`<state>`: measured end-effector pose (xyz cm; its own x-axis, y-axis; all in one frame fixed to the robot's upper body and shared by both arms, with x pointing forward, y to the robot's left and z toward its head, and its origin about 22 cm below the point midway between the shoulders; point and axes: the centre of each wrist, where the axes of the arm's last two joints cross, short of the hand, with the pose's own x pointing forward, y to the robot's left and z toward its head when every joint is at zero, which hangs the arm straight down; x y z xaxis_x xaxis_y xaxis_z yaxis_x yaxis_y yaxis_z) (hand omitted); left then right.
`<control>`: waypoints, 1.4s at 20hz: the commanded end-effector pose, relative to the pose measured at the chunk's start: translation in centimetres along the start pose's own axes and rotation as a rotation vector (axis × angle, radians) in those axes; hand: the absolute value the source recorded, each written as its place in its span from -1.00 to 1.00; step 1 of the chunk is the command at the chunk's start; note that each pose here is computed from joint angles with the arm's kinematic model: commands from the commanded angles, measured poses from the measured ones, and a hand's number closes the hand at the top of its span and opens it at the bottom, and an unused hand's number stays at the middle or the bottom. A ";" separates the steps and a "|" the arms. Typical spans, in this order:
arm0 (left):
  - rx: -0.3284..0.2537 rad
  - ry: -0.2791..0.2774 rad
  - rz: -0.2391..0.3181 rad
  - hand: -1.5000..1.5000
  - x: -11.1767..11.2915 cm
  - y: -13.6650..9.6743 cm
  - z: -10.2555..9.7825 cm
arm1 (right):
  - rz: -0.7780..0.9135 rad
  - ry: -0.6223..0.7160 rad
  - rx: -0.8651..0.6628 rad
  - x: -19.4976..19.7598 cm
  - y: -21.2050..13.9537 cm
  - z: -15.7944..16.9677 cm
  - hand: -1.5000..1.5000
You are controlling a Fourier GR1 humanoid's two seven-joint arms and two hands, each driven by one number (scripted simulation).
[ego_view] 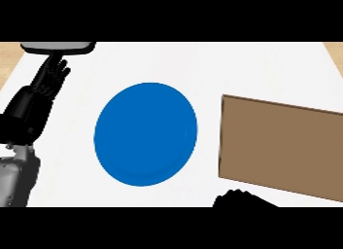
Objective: Pick the bell pepper from the tray and place it in the plate
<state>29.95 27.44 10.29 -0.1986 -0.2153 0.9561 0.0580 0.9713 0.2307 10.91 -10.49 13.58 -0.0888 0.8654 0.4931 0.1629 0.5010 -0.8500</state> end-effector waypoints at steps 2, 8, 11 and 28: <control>-0.019 -0.009 -0.010 0.00 -0.2 0.0 0.0 | -0.131 0.077 -0.029 3.7 2.4 -4.1 1.00; -0.044 -0.024 -0.001 0.00 1.5 -1.2 -1.2 | -0.132 0.118 0.019 3.3 4.3 -5.2 1.00; -0.050 -0.026 0.001 0.00 0.7 -1.5 -0.7 | -0.107 0.154 0.035 2.3 4.8 -5.4 1.00; -0.082 -0.050 0.019 0.00 1.2 -2.3 -2.2 | -0.211 0.271 0.053 2.1 11.2 -16.3 -1.00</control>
<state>31.29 25.20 11.49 -0.2403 -0.2012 0.9496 0.1322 0.9624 0.2373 25.70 -4.35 8.05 0.1121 0.7844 0.6101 0.0857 0.6041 -0.7923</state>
